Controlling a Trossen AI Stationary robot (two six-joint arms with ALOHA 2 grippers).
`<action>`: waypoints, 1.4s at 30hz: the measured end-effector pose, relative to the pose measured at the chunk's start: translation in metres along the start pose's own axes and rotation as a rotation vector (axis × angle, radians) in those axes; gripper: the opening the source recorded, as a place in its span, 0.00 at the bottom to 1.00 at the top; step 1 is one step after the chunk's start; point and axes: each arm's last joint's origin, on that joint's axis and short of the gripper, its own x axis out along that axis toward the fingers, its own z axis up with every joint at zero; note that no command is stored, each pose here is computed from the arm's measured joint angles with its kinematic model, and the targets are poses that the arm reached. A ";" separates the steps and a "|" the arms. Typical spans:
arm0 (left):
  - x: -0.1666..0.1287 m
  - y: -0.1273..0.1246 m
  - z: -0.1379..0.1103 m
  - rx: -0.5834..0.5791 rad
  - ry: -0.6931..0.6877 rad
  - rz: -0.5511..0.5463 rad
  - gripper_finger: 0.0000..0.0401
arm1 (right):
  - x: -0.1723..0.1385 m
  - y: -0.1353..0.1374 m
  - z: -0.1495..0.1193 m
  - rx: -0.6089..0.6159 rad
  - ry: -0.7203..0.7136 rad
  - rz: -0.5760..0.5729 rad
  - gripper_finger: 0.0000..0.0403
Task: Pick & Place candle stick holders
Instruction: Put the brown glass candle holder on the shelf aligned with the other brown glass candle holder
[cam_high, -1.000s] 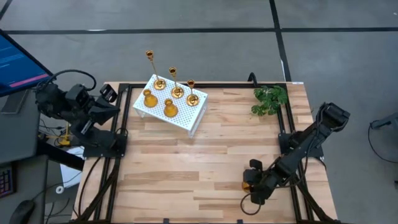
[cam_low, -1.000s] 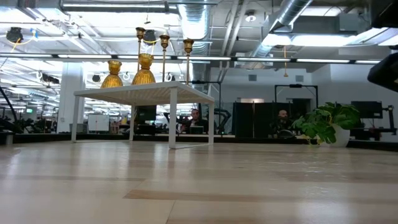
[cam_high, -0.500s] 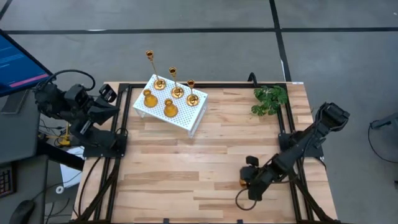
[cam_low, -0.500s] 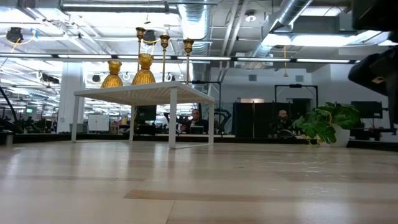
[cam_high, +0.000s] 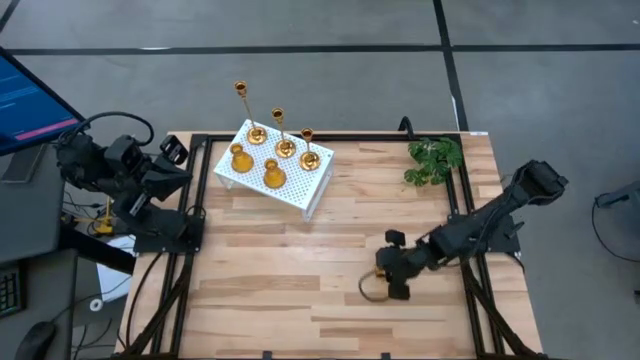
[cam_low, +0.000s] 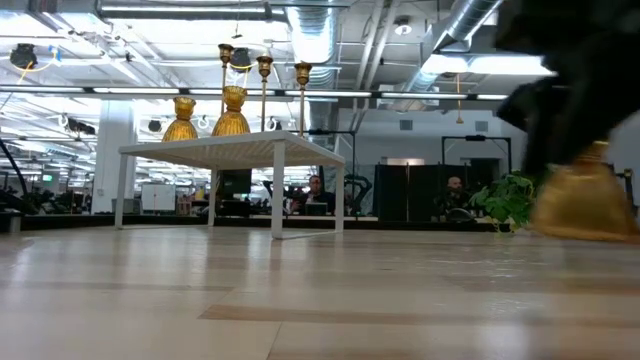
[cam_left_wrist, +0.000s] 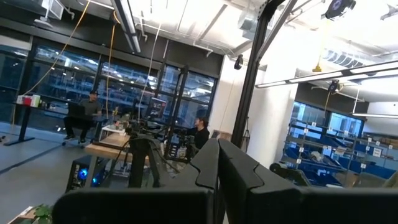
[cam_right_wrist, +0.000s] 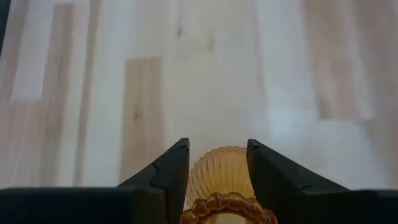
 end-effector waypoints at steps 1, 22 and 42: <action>0.000 0.000 0.000 0.000 0.000 0.000 0.02 | -0.001 -0.006 0.004 0.001 -0.006 0.002 0.34; 0.000 0.000 0.000 0.001 0.003 0.000 0.02 | -0.046 -0.115 0.110 0.077 -0.237 -0.009 0.34; 0.000 0.000 -0.001 0.002 0.004 0.000 0.02 | -0.027 -0.163 0.256 -0.141 -0.202 -0.028 0.34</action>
